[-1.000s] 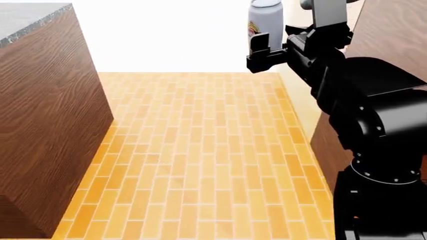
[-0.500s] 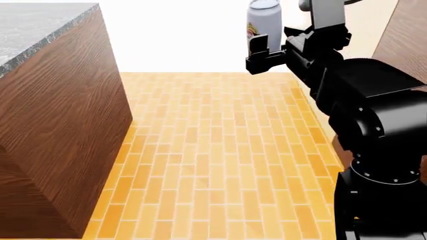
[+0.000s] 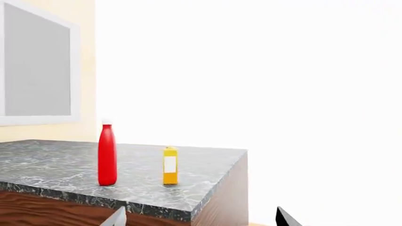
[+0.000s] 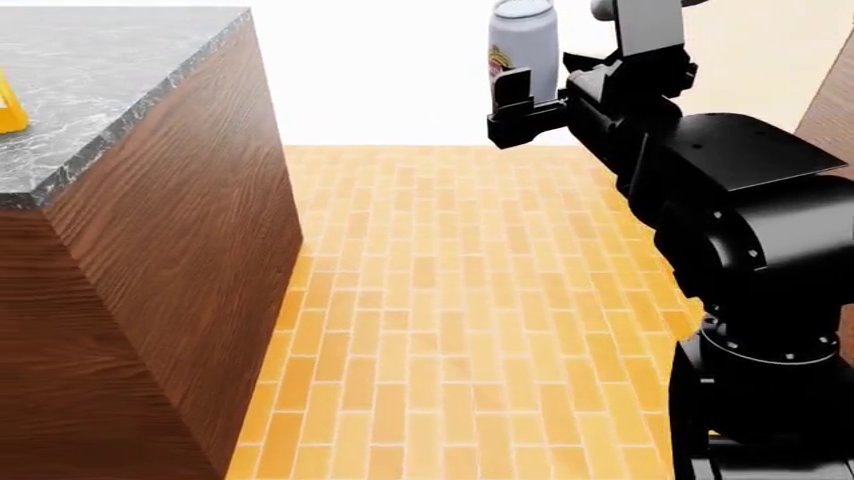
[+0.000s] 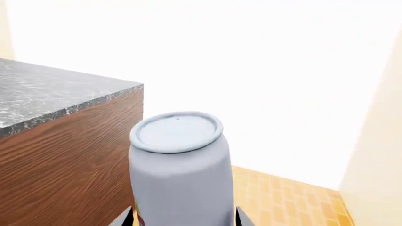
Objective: Move the drinks to the dining counter.
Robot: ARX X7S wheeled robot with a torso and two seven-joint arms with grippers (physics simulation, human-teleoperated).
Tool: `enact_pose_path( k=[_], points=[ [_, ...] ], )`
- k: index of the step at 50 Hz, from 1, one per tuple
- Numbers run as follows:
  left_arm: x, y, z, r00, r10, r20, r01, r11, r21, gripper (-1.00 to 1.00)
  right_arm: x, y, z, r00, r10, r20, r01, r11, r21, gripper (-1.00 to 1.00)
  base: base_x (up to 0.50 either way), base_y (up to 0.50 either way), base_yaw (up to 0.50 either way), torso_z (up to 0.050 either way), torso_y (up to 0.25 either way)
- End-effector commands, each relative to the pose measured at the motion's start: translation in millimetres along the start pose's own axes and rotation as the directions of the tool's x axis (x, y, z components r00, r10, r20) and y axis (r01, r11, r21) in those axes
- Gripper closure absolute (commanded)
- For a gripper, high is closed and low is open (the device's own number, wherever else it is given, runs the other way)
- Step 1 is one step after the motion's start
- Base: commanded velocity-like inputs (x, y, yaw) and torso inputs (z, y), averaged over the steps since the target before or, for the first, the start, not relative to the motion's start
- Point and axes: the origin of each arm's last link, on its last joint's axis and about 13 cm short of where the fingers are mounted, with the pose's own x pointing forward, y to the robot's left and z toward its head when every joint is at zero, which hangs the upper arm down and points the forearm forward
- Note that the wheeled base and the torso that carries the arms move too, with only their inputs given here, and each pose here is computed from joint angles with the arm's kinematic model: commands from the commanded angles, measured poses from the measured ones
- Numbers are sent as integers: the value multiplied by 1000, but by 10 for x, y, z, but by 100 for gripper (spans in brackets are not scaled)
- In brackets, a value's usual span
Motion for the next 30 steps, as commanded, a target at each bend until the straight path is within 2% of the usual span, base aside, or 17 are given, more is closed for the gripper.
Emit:
enact_pose_path(
  k=[1,30],
  points=[
    [0,-1,-1,1000,-1,-2,1,1000,-1,-100,0,-7,20,1000,1,12,-1,1000,-9,100,45,500,0,0,0],
    [3,-3,-26,1000,-3,-9,3,1000,-2,-100,12,12,28,1000,13,10,-13,1000,-13,100,45,500,0,0,1]
  ],
)
